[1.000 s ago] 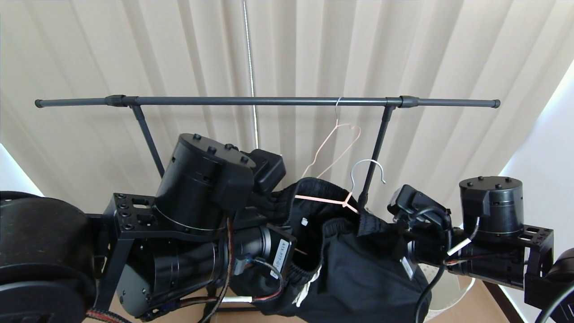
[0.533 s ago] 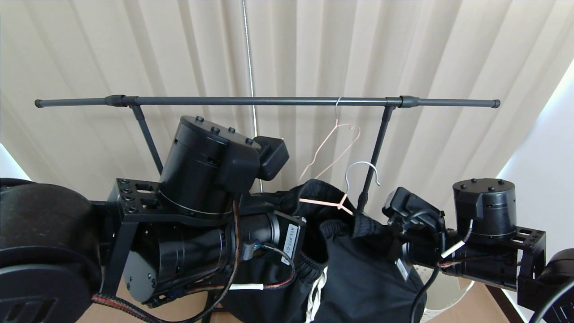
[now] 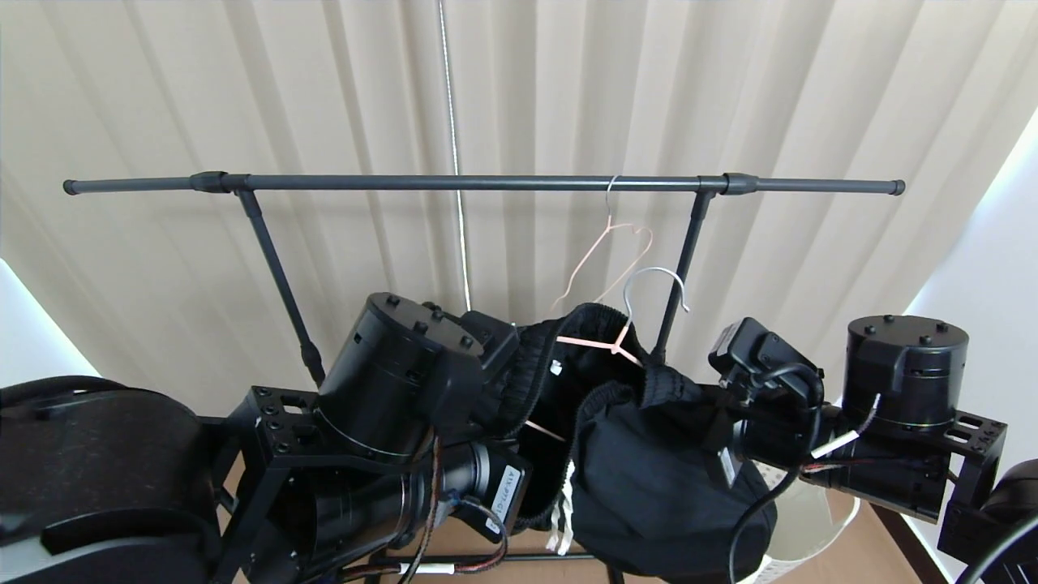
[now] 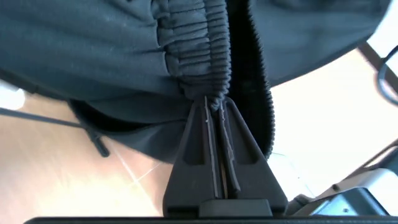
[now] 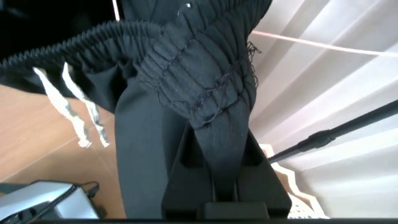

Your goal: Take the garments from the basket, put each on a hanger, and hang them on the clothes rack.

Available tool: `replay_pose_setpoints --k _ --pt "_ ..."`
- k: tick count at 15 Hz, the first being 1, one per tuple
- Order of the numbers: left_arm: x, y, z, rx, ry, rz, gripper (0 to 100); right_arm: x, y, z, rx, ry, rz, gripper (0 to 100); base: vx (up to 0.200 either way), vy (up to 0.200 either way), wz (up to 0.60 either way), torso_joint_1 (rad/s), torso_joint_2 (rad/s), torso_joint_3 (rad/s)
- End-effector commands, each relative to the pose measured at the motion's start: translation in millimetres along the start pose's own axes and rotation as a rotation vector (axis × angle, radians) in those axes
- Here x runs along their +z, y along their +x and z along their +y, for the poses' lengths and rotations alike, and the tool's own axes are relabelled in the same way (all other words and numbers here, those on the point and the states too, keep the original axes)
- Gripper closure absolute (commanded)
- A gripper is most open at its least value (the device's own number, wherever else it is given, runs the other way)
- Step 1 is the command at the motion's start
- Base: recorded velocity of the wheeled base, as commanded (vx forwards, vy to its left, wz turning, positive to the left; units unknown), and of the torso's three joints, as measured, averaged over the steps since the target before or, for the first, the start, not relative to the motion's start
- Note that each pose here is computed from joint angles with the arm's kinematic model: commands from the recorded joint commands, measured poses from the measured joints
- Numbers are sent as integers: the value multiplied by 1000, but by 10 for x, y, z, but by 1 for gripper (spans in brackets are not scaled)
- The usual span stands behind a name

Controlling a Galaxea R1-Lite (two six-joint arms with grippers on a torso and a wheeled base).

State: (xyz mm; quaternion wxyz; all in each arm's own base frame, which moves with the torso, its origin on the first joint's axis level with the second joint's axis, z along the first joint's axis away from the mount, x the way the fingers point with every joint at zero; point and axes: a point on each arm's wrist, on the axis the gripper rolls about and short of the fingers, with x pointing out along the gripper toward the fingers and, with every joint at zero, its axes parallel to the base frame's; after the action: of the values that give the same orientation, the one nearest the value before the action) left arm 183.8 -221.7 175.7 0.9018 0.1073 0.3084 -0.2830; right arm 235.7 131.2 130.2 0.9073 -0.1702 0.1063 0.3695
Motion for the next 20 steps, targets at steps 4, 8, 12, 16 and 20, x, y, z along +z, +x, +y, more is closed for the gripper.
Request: replay_pose_setpoints --k 4,8,12,16,20 --pt "-6 202 -38 32 -2 16 100 -22 -41 32 -6 -11 -30 100 0 0 0 0 0 0" --pt "21 258 -56 27 -8 -15 100 5 -84 72 3 -19 -43 100 0 0 0 0 0 0" --pt "38 330 -76 28 -9 -12 100 52 -146 129 16 -31 -65 100 0 0 0 0 0 0" --pt "70 364 -90 26 -12 -20 100 93 -189 162 23 -40 -84 100 0 0 0 0 0 0" --pt "83 393 -104 24 -12 -29 0 121 -226 220 39 -49 -97 100 0 0 0 0 0 0"
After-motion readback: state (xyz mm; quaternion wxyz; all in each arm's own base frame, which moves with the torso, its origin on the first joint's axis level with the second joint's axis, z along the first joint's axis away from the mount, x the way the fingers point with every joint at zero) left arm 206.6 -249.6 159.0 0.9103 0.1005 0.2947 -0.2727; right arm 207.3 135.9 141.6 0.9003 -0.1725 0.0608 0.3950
